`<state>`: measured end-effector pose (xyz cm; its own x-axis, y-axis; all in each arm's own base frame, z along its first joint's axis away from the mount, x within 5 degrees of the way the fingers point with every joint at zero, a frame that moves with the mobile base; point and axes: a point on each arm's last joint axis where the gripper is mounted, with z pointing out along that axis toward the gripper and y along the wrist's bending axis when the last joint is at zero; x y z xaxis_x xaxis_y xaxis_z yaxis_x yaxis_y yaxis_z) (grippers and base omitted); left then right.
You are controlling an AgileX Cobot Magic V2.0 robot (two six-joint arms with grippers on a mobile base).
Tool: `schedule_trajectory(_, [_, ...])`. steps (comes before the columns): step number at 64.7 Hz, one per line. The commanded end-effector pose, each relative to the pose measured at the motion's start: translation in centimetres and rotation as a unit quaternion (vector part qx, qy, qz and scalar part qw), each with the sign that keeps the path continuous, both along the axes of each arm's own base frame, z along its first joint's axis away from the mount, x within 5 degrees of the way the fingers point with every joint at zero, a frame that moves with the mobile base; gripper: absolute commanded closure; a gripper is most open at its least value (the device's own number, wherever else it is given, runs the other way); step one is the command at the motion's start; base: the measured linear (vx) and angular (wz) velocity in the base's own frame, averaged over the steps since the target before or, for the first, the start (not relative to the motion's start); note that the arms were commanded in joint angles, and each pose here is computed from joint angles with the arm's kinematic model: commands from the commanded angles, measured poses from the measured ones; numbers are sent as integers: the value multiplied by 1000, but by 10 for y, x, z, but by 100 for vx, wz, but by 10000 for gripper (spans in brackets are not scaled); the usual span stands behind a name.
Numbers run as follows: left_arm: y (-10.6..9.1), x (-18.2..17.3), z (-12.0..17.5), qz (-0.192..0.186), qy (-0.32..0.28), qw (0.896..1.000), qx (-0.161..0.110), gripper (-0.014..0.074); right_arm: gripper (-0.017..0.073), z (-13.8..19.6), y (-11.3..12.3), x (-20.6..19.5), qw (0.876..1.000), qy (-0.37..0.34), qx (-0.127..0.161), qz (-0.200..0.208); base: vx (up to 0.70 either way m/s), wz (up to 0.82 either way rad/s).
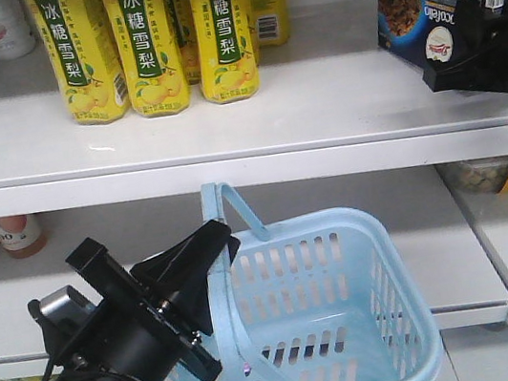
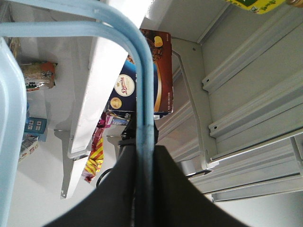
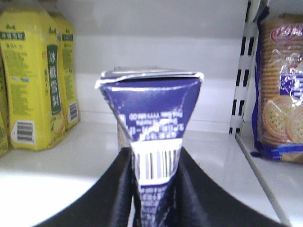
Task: Left arm holds basket, right arm returns cookies
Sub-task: 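Set the cookie box upright on the shelf and open the right gripper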
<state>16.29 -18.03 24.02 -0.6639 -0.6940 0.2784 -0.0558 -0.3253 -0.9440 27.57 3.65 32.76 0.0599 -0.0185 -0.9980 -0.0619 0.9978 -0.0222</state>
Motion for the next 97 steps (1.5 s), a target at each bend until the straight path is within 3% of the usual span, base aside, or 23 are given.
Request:
schedule_trajectory(1, [9,-3,39,24,-119,986,-119,596,562,21,-2,-4,998,-60,-3,-7,0,0])
schedule_trajectory(33, [9,-3,39,24,-119,986,-119,596,526,22,-1,-4,998,-63,-11,-3,0,0])
schedule_trajectory(42, [9,-3,39,24,-119,986,-119,596,423,23,-1,-5,998,-66,-13,-2,0,0])
schedule_trajectory(57, [9,-3,39,24,-119,986,-119,596,158,27,-2,-9,997,-72,-12,-3,0,0])
schedule_trajectory(66, [9,-3,39,24,-119,986,-119,596,65,32,-3,-14,997,-80,-10,-2,0,0])
schedule_trajectory(97, [9,-3,39,24,-119,986,-119,596,59,62,-7,-58,996,-82,-4,14,0,0])
